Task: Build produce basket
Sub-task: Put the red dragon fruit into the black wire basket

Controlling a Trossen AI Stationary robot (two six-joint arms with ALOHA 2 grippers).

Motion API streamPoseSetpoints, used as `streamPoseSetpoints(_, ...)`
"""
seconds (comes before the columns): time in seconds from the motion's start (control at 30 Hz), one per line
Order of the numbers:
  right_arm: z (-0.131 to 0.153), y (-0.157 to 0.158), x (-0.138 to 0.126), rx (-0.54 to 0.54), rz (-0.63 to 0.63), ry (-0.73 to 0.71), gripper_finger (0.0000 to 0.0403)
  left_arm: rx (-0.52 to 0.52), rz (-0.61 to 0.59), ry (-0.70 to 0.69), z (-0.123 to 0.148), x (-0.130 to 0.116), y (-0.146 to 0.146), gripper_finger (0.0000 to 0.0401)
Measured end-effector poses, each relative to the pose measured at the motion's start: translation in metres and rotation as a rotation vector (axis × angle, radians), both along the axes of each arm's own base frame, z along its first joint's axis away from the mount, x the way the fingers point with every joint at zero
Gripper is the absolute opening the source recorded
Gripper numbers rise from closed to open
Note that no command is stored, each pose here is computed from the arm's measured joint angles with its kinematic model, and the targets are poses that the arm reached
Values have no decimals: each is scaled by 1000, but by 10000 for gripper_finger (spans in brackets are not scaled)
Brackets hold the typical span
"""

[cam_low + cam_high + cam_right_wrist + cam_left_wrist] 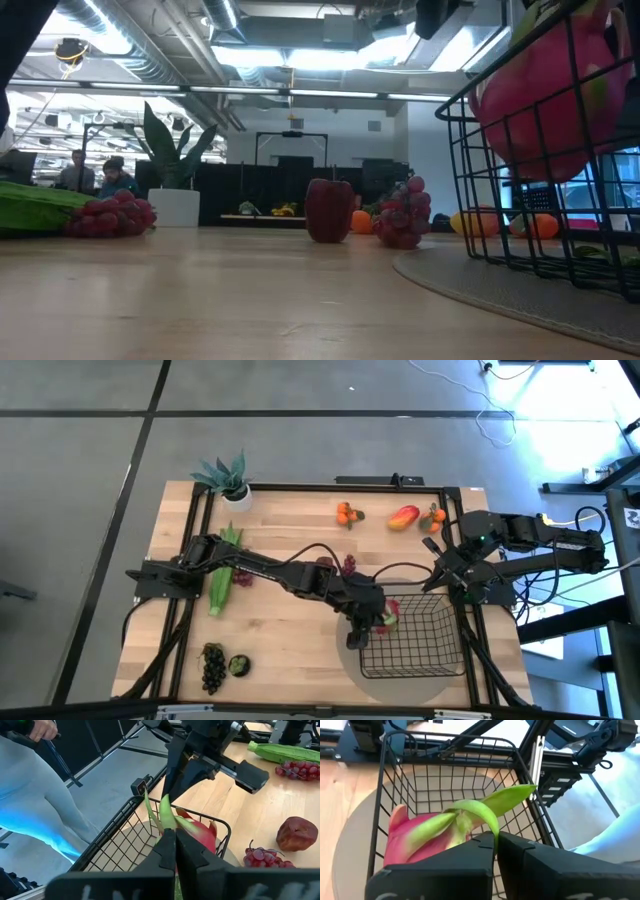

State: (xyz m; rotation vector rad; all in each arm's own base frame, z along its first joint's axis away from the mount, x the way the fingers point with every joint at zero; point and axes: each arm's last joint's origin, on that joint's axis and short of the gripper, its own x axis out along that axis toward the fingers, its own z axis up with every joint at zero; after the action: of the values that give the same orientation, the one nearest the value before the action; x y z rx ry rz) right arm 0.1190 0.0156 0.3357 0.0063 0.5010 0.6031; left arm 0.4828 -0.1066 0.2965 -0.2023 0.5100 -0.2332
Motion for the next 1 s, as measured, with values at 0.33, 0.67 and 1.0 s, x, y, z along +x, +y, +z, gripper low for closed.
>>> streamPoseSetpoints(0.33,-1,0,-1,-25,6,0,0,9,-6,-30,9,1,0,0)
streamPoseSetpoints(0.67,-1,0,-1,-26,5,0,0,84,6,15,20,-4,0,0)
streamPoseSetpoints(1.0,-2,0,-1,-27,4,4,0,68,-2,50,18,-5,1,0)
